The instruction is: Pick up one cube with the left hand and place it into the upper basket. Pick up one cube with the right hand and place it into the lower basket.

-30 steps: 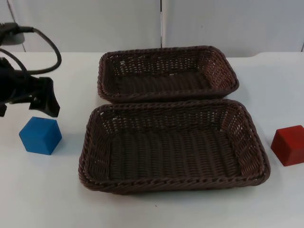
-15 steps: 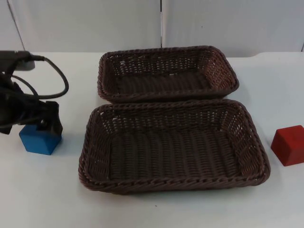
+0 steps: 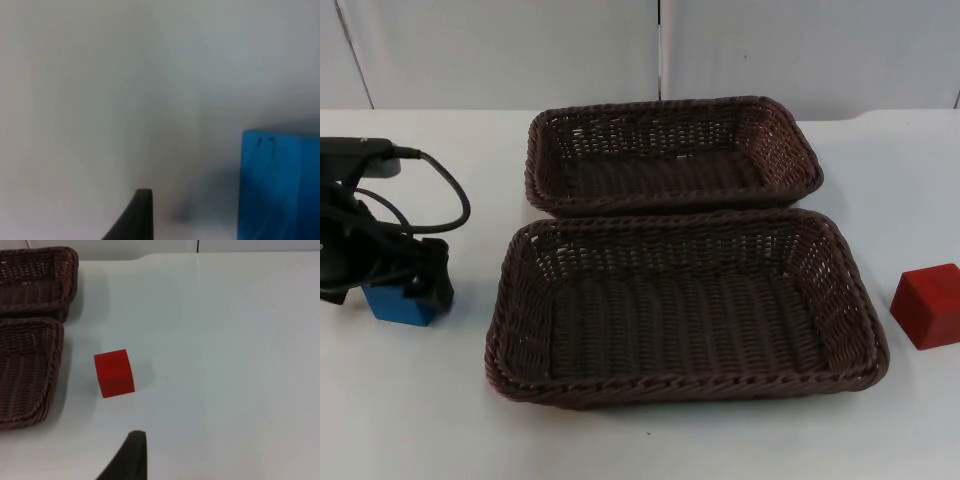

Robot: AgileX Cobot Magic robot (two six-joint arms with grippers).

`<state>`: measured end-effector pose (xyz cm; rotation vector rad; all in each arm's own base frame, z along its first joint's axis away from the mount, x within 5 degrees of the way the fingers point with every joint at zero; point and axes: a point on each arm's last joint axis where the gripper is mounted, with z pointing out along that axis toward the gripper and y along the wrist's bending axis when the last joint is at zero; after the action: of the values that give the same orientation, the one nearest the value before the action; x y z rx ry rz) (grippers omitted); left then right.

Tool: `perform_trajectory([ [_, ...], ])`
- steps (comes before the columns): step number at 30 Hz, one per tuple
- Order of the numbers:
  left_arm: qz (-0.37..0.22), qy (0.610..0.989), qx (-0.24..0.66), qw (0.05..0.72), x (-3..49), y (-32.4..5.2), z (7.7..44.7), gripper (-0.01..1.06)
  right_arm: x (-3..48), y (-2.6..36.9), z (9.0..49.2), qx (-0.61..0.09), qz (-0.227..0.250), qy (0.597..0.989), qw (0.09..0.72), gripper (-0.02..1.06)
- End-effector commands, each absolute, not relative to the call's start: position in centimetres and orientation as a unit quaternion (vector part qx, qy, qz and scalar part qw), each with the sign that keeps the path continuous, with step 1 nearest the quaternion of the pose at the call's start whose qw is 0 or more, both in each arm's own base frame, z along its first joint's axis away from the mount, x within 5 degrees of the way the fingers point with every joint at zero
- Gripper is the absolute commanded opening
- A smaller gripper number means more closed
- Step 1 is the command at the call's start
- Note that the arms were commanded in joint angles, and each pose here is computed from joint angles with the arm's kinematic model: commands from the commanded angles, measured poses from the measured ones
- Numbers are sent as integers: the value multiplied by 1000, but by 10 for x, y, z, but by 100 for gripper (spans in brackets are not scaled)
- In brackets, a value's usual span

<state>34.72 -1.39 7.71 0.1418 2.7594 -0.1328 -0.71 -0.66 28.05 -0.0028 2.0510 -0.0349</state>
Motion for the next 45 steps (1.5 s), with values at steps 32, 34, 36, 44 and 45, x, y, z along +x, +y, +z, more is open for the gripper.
perform_trajectory([
  [32, -135, 962, 45, 231, 325, -29, 184, 0, -7, -6, 280, -3, -17, 853, 521, 105],
  [34, -138, 957, 50, 249, 321, -30, 200, 0, -7, -6, 280, -3, -17, 853, 521, 105],
  [36, -140, 955, 52, 257, 319, -30, 207, 0, -7, -6, 280, -3, -17, 853, 521, 105],
  [44, -138, 938, 64, 311, 305, -30, 245, 0, -7, -6, 280, -3, -17, 853, 521, 105],
  [45, -137, 937, 65, 314, 304, -30, 247, 0, -7, -6, 280, -3, -17, 853, 521, 105],
])
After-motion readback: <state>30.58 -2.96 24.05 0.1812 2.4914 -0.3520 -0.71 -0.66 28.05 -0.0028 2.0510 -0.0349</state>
